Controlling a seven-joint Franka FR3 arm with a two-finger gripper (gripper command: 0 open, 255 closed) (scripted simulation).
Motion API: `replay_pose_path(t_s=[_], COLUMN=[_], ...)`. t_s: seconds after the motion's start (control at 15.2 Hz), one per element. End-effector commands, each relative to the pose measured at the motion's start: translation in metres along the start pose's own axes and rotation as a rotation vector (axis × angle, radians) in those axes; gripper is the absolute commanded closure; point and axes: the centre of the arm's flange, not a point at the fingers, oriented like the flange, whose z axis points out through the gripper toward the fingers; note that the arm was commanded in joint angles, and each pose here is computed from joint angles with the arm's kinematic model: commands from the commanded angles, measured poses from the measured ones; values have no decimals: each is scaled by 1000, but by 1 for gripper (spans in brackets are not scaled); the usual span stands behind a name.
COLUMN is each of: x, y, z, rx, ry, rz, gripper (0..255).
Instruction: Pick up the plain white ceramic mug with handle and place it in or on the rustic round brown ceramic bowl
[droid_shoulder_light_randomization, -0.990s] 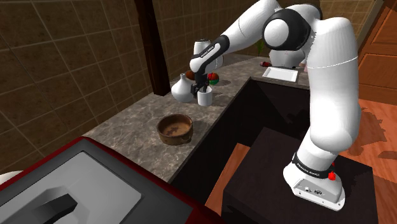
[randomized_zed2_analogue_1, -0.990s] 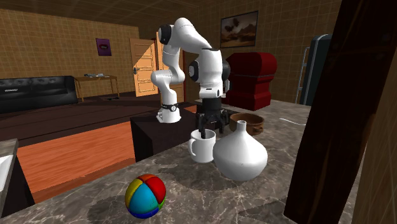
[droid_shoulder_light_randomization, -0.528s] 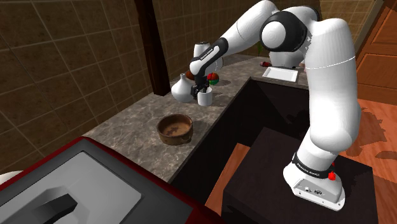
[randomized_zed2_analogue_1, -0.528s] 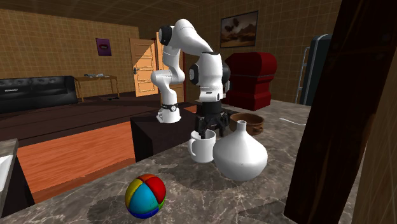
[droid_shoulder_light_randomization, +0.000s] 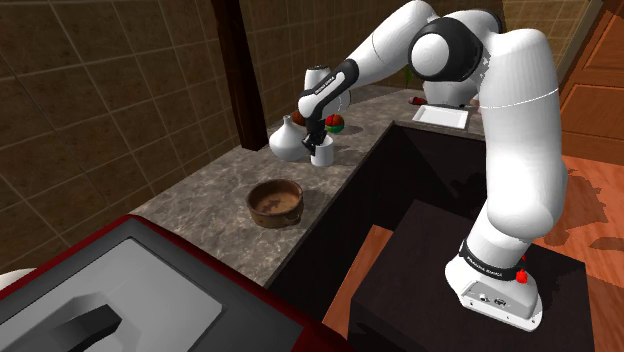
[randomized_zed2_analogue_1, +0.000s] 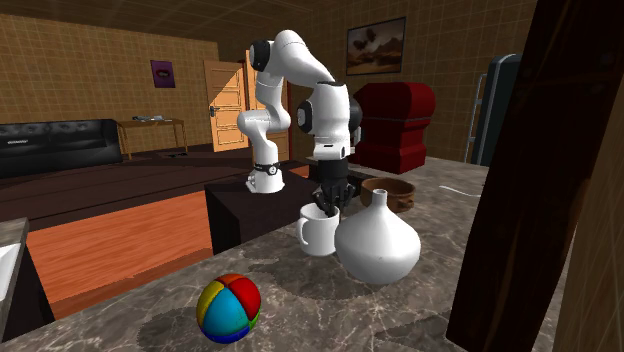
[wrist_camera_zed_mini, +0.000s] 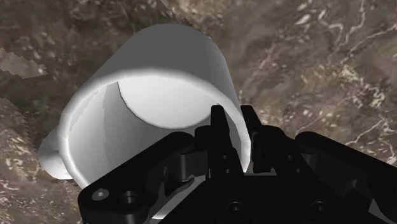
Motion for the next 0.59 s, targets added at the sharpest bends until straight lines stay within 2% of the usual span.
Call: replay_pose_path(t_s=[0.0, 0.26, 0.53], x=[0, 0, 2], y=[0, 0, 0], z=[0, 0, -21], rx=[0, 0, 0], ry=[0, 0, 0], rz=[0, 0, 0], gripper=[255, 255, 255])
